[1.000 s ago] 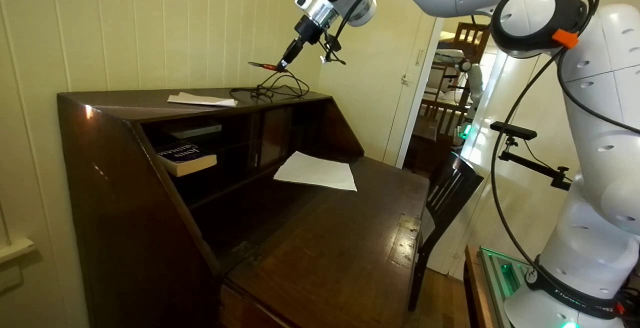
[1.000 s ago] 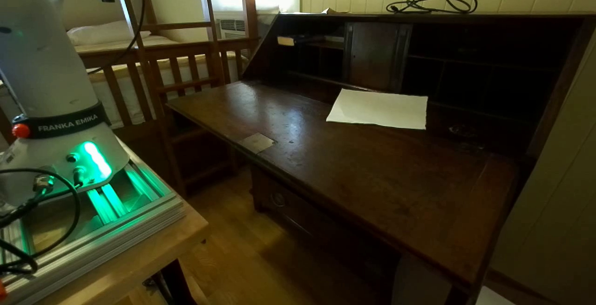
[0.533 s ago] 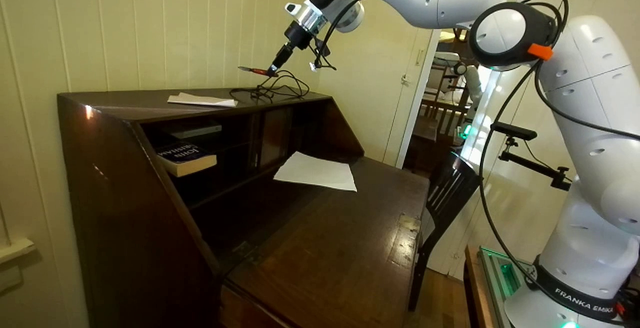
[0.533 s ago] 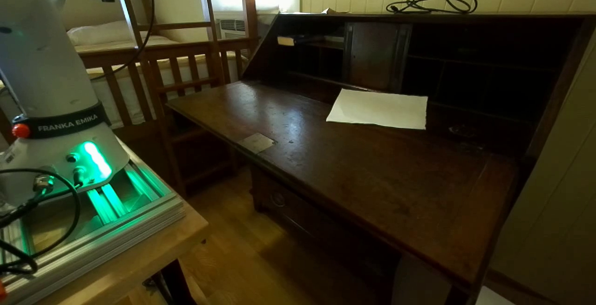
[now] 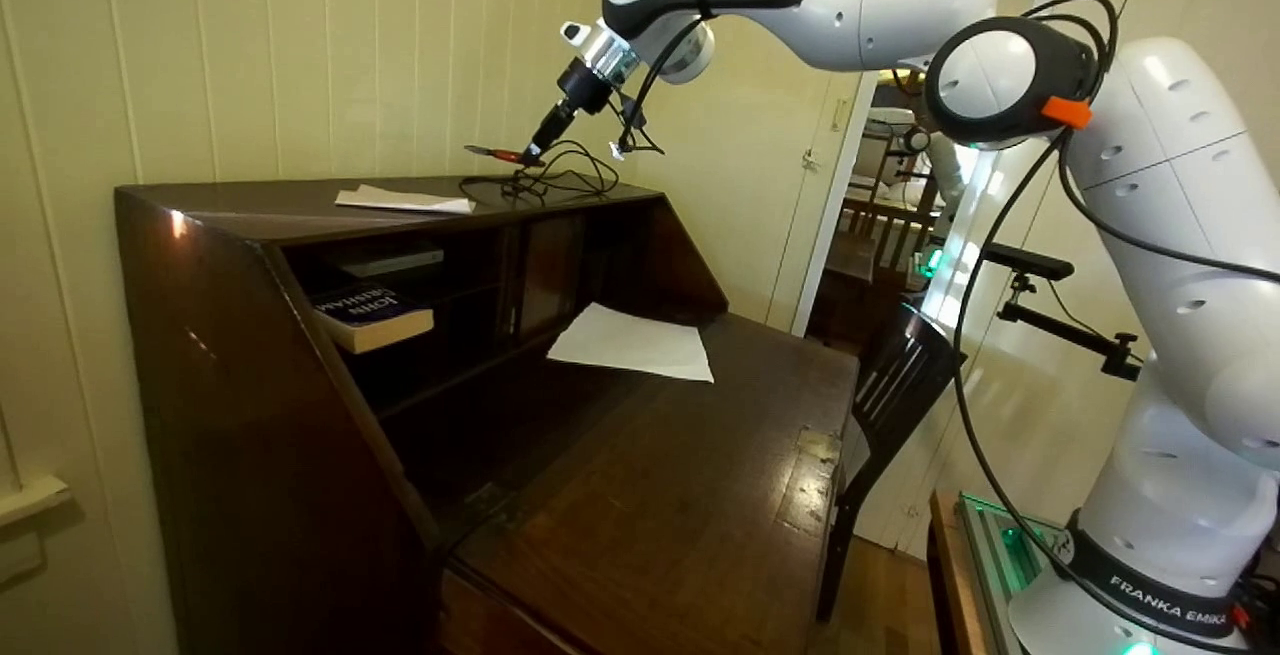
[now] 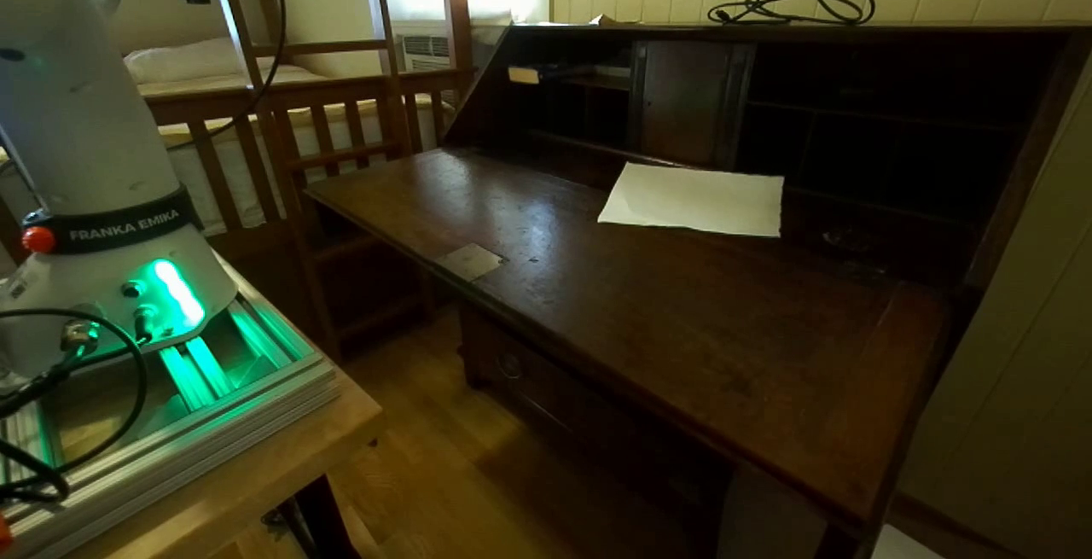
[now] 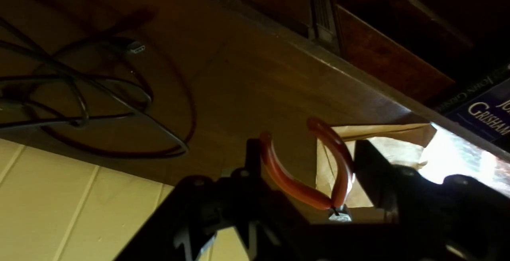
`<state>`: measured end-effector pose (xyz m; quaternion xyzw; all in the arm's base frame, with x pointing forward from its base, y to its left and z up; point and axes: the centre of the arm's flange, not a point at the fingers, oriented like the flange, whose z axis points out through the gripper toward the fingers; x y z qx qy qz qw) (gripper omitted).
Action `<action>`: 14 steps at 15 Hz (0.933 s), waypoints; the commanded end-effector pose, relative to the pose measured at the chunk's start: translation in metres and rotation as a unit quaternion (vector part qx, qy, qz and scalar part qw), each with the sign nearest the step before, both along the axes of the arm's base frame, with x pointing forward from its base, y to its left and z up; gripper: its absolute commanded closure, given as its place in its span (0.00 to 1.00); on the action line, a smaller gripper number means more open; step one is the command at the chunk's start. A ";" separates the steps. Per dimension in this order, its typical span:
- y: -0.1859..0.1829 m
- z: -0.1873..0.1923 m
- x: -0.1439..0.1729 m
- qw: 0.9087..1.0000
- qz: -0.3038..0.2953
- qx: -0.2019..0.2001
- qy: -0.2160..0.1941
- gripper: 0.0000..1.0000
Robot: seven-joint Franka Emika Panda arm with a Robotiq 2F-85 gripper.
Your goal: Put the red scissors on the top counter
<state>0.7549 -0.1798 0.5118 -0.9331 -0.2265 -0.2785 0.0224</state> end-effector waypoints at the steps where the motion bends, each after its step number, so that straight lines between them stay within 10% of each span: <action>1: 0.007 -0.016 0.023 1.000 -0.014 -0.014 -0.008 0.65; 14: 0.002 -0.043 0.071 0.999 -0.051 0.007 -0.005 0.65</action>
